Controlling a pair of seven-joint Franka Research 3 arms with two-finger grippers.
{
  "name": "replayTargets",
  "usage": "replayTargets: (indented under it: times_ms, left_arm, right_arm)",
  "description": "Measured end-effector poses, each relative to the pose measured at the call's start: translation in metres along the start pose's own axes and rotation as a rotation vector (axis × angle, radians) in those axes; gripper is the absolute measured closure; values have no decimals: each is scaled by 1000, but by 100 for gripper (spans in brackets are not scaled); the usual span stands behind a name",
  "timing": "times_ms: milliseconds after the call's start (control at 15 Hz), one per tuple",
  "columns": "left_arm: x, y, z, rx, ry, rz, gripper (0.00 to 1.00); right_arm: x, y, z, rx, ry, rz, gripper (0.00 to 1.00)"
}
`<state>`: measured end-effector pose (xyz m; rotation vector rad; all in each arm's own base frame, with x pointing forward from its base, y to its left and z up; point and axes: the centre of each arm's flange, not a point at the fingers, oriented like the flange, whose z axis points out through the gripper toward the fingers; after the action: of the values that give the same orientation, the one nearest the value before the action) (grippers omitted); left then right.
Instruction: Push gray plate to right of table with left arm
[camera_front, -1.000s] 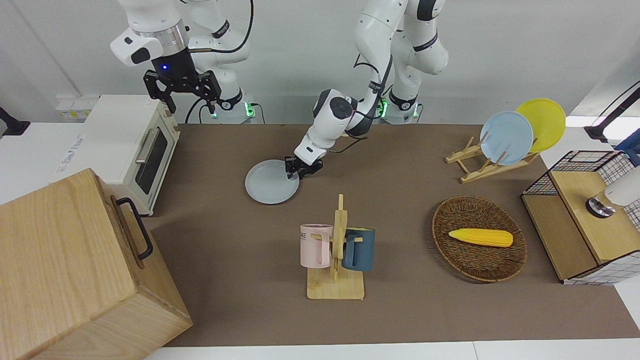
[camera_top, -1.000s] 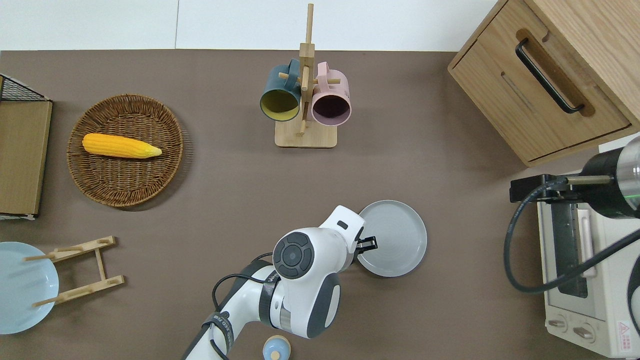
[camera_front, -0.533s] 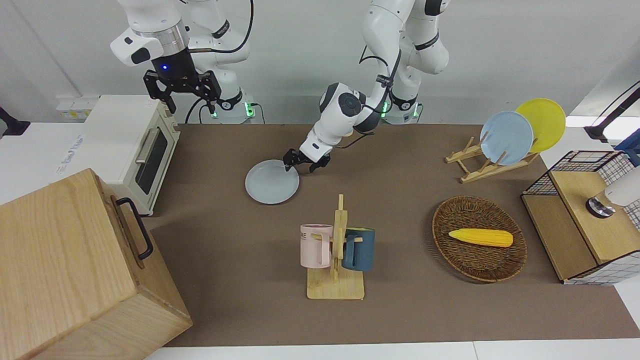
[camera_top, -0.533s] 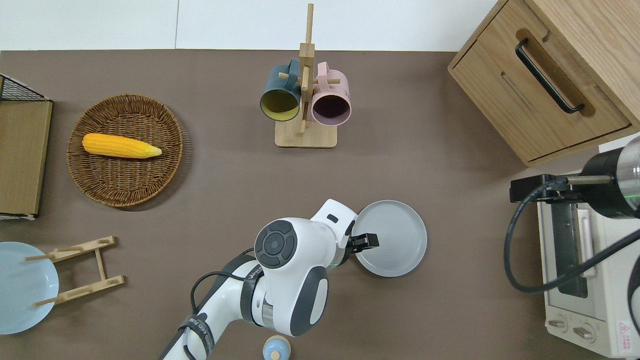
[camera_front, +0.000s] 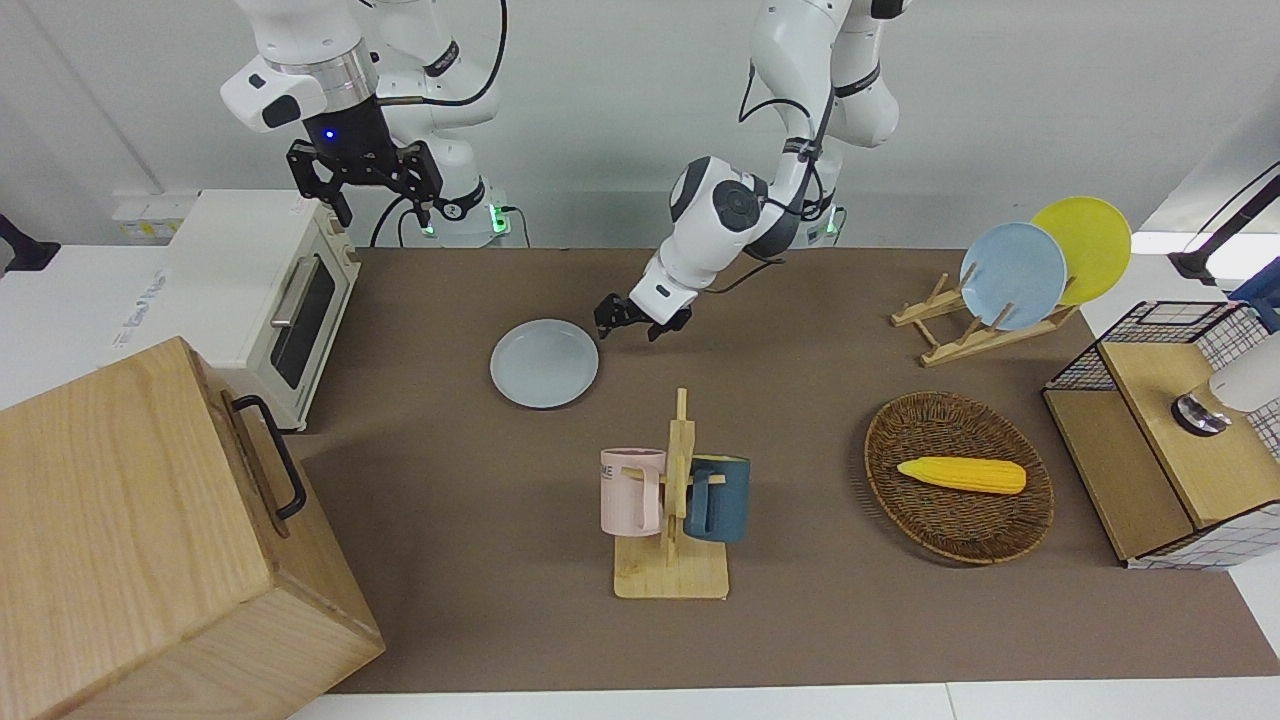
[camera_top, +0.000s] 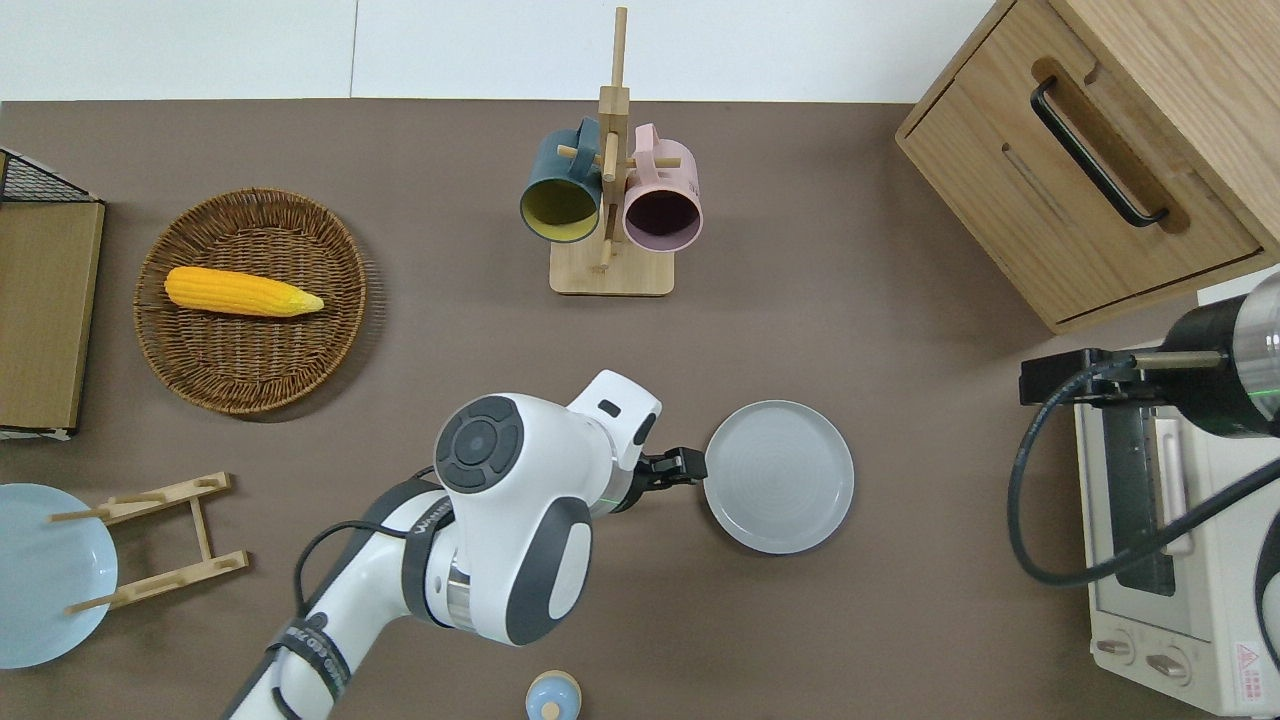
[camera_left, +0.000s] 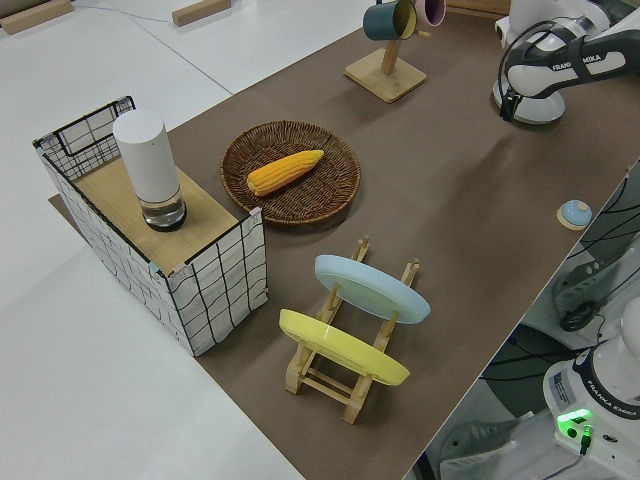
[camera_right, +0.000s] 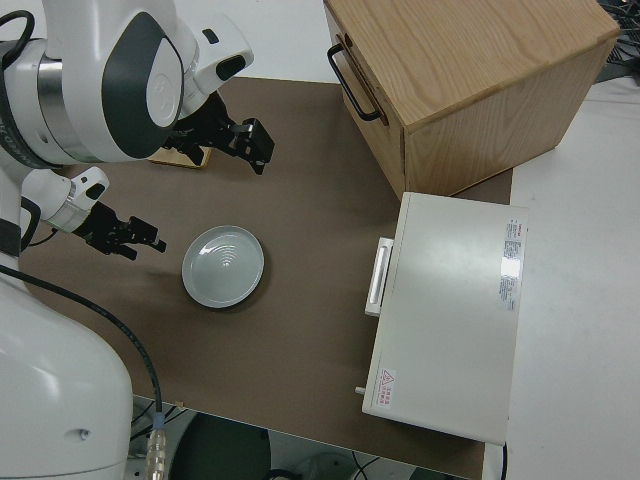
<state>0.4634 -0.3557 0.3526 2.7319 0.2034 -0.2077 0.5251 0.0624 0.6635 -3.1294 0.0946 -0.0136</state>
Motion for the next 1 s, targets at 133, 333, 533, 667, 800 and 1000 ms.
replayTargets:
  times_ms: [133, 333, 533, 667, 800, 1000]
  left_arm:
    - [10, -16, -28, 27, -6, 2, 0]
    - [24, -49, -75, 89, -4, 4, 0]
    - [32, -80, -110, 131, -9, 2, 0]
    - [38, -100, -129, 153, -11, 15, 0]
    - [45, -120, -149, 174, -11, 24, 0]
    - [56, -144, -181, 235, 5, 31, 0]
  right_arm:
    - [0, 0, 0, 0, 0, 0, 0]
    - [0, 0, 0, 0, 0, 0, 0]
    - [0, 0, 0, 0, 0, 0, 0]
    - [0, 0, 0, 0, 0, 0, 0]
    - [0, 0, 0, 0, 0, 0, 0]
    - [0, 0, 0, 0, 0, 0, 0]
